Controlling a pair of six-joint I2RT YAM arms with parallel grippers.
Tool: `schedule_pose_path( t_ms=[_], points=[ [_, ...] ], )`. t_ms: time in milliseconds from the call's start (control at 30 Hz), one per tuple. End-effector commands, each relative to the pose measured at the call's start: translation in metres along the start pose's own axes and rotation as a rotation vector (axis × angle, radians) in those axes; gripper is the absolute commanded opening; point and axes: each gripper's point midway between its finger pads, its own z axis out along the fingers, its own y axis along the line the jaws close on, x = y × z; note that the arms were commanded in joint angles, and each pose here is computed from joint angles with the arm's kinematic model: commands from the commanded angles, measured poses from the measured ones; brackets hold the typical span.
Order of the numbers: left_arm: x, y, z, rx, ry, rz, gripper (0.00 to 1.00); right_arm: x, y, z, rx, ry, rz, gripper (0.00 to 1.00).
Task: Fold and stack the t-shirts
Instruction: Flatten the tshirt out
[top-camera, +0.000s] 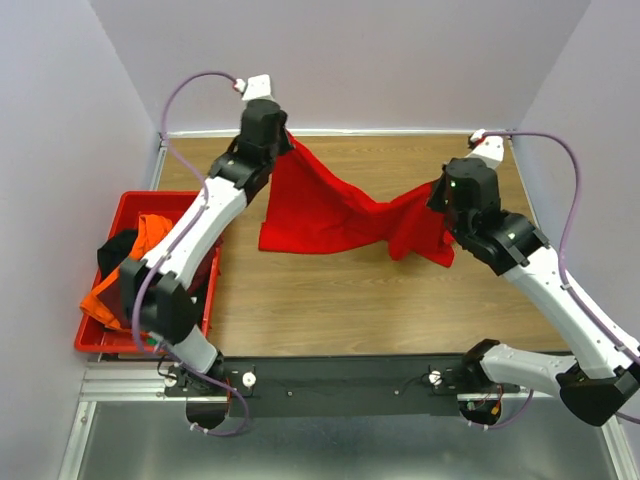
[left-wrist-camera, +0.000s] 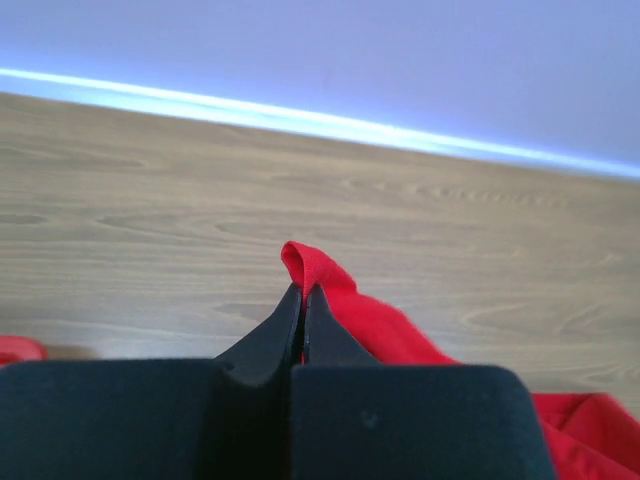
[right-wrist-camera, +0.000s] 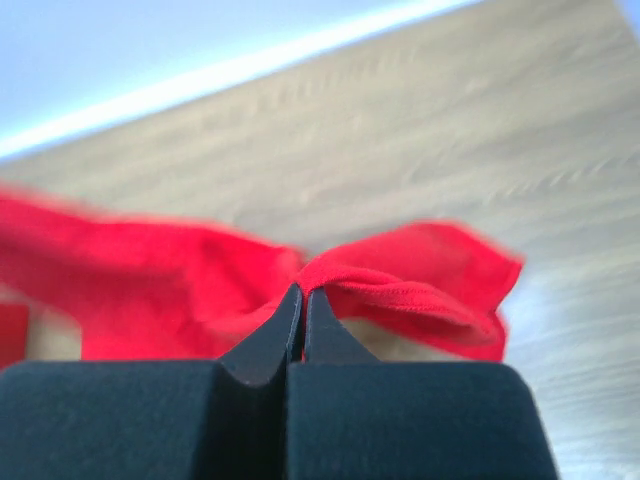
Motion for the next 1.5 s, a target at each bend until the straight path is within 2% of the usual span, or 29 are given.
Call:
schedule_pose_path(
  t_ms=[0,100,167,367,400,533,700,767,867,900,1033,1067,1100,1300,1333,1367,1400,1433,1467],
  points=[
    [-0.013,0.018,-0.032,-0.043,-0.055,-0.048,0.00,-0.052,-0.028,-0.024,0.119,-0.138,-0.001,0.01],
    [-0.052,0.028,-0.085,-0.026,-0.167,-0.100,0.00,-0.078,-0.029,-0.038,0.118,-0.198,0.023,0.01],
    [-0.061,0.034,-0.105,-0.013,-0.210,-0.115,0.00,-0.096,-0.030,-0.049,0.113,-0.236,0.043,0.00],
    [-0.114,0.056,-0.201,0.036,-0.417,-0.229,0.00,-0.151,-0.043,-0.094,0.101,-0.368,0.095,0.00],
    [-0.115,0.056,-0.201,0.037,-0.419,-0.230,0.00,-0.156,-0.043,-0.098,0.097,-0.379,0.099,0.00],
    [-0.143,0.066,-0.247,0.066,-0.526,-0.280,0.00,-0.182,-0.044,-0.117,0.074,-0.431,0.119,0.00],
    [-0.164,0.067,-0.266,0.081,-0.604,-0.310,0.00,-0.209,-0.033,-0.126,0.043,-0.471,0.117,0.00],
    [-0.169,0.068,-0.264,0.070,-0.620,-0.321,0.00,-0.226,-0.030,-0.133,0.034,-0.502,0.131,0.01],
    [-0.178,0.062,-0.251,0.067,-0.651,-0.325,0.00,-0.235,-0.008,-0.108,0.048,-0.500,0.072,0.01],
    [-0.180,0.060,-0.246,0.064,-0.656,-0.329,0.00,-0.242,-0.008,-0.112,0.043,-0.518,0.079,0.01],
    [-0.182,0.048,-0.197,0.040,-0.636,-0.316,0.00,-0.241,0.033,-0.061,0.027,-0.505,-0.002,0.01],
    [-0.192,0.045,-0.195,0.050,-0.664,-0.326,0.00,-0.248,0.040,-0.051,0.005,-0.521,-0.004,0.01],
    [-0.189,0.042,-0.174,0.047,-0.648,-0.311,0.00,-0.252,0.049,-0.035,-0.002,-0.528,-0.013,0.01],
    [-0.223,0.034,-0.130,0.084,-0.739,-0.289,0.00,-0.290,0.046,0.040,-0.053,-0.585,-0.004,0.01],
    [-0.223,0.036,-0.108,0.075,-0.726,-0.275,0.00,-0.306,0.047,0.038,-0.065,-0.629,0.018,0.01],
    [-0.240,0.035,-0.109,0.087,-0.770,-0.270,0.00,-0.304,0.046,0.067,-0.054,-0.615,0.008,0.01],
    [-0.248,0.034,-0.104,0.102,-0.781,-0.261,0.00,-0.309,0.048,0.073,-0.064,-0.627,0.010,0.01],
    [-0.246,0.034,-0.082,0.098,-0.763,-0.251,0.00,-0.315,0.046,0.079,-0.061,-0.643,0.013,0.01],
    [-0.273,0.040,-0.090,0.103,-0.825,-0.262,0.00,-0.342,0.045,0.064,-0.073,-0.721,0.038,0.01]
  ],
)
